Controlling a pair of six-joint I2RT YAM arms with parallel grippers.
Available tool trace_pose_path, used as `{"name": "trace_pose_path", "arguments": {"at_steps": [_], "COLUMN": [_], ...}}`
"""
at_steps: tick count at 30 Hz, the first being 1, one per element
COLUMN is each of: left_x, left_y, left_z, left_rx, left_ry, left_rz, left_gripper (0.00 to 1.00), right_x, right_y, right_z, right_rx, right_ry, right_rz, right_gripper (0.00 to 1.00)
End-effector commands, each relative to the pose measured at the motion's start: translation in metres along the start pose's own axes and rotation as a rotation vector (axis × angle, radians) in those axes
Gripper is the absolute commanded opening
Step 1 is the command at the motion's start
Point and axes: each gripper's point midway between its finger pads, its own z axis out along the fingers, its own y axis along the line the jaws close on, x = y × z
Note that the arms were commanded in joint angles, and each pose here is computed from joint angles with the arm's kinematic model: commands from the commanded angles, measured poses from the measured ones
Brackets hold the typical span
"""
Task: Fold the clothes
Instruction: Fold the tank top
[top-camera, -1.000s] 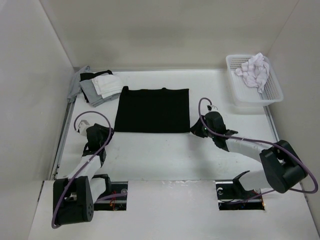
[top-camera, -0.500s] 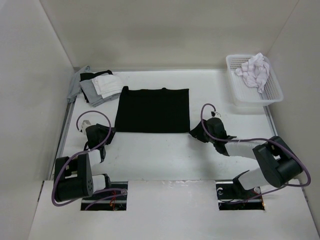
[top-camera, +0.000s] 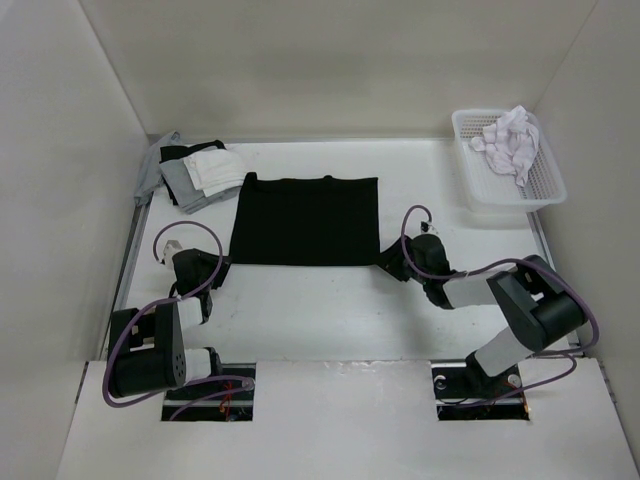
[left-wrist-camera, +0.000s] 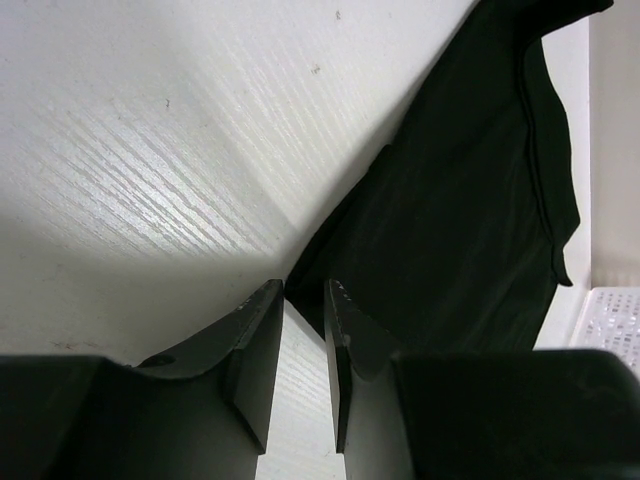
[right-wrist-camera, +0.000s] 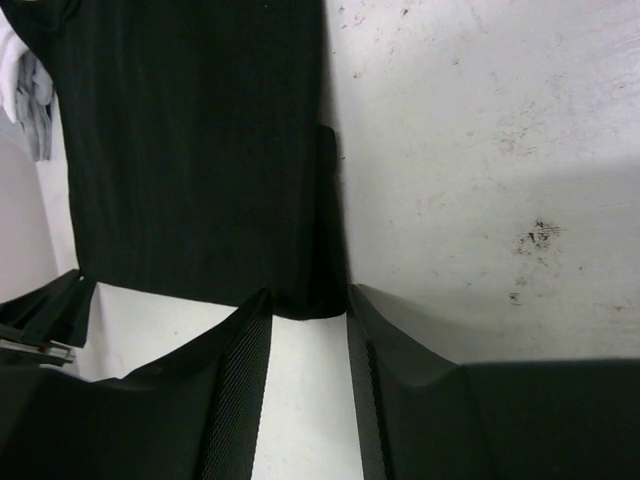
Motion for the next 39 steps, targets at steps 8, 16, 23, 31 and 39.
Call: {"name": "trace_pose_path", "arguments": {"at_steps": [8, 16, 23, 31, 39], "left_x": [-0.004, -0.009, -0.016, -0.026, -0.057], "left_y": [0.004, -0.004, -0.019, -0.065, -0.164], "left_z": [0.006, 0.009, 0.010, -0.040, -0.190], "left_rx": [-0.030, -0.016, 0.035, 0.202, 0.522], "left_ry": [-0.016, -0.027, -0.055, -0.087, -0.200], "left_rz": [0.006, 0.004, -0.001, 0.010, 0.073], "left_gripper": [0.15, 0.05, 0.00, 0.00, 0.00], "right_x": [-0.005, -0.006, -0.016, -0.029, -0.035], "right_y": [0.001, 0.000, 0.003, 0.025, 0.093], "right_z": [0.009, 0.012, -0.004, -0.054, -0.182], "right_rx": [-0.012, -0.002, -0.011, -0.037, -0.178], "right_ry": [-0.013, -0.027, -0.078, -0.149, -0.227], "right_rz": [0.045, 0.042, 0.000, -0.094, -0.212], "right_gripper": [0.25, 0.06, 0.00, 0.00, 0.00]}}
